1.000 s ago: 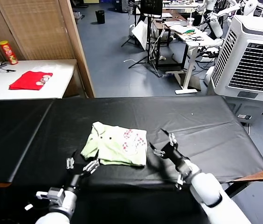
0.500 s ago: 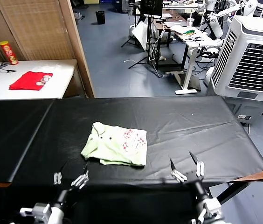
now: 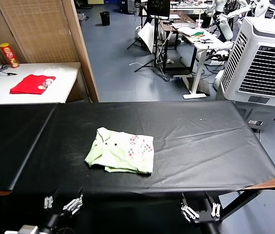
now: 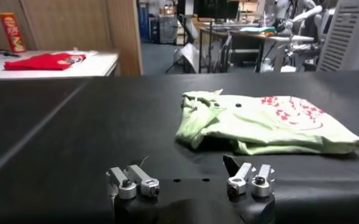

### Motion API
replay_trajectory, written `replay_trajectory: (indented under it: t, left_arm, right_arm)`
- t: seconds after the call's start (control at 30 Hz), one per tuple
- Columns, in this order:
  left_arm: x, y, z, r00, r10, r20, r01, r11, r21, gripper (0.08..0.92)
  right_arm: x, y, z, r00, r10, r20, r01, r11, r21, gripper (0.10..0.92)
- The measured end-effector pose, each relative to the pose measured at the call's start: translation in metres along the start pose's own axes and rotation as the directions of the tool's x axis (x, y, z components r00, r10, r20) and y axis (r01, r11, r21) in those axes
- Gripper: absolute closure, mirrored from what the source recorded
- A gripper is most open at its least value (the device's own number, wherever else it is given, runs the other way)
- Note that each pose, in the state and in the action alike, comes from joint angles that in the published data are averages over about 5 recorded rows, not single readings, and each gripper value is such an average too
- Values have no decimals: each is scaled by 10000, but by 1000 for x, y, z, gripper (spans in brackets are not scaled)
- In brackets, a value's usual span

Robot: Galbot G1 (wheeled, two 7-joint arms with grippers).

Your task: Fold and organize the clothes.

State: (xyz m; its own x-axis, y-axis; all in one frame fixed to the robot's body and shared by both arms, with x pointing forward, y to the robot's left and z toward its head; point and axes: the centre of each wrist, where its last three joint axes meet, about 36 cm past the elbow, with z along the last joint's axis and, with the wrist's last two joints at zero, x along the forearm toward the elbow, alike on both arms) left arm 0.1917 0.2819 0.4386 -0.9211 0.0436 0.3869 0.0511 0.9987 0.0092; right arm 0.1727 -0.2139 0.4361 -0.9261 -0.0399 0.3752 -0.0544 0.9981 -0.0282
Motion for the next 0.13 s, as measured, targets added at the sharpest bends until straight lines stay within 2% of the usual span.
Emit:
replay_trajectory:
  t: [0.13]
  left_arm:
    - [1,0,-1,10000,-8,-2,8,10000,16,201]
  right_arm:
    - [5,2,-3,10000,-25,-84,24,10000,-46,224]
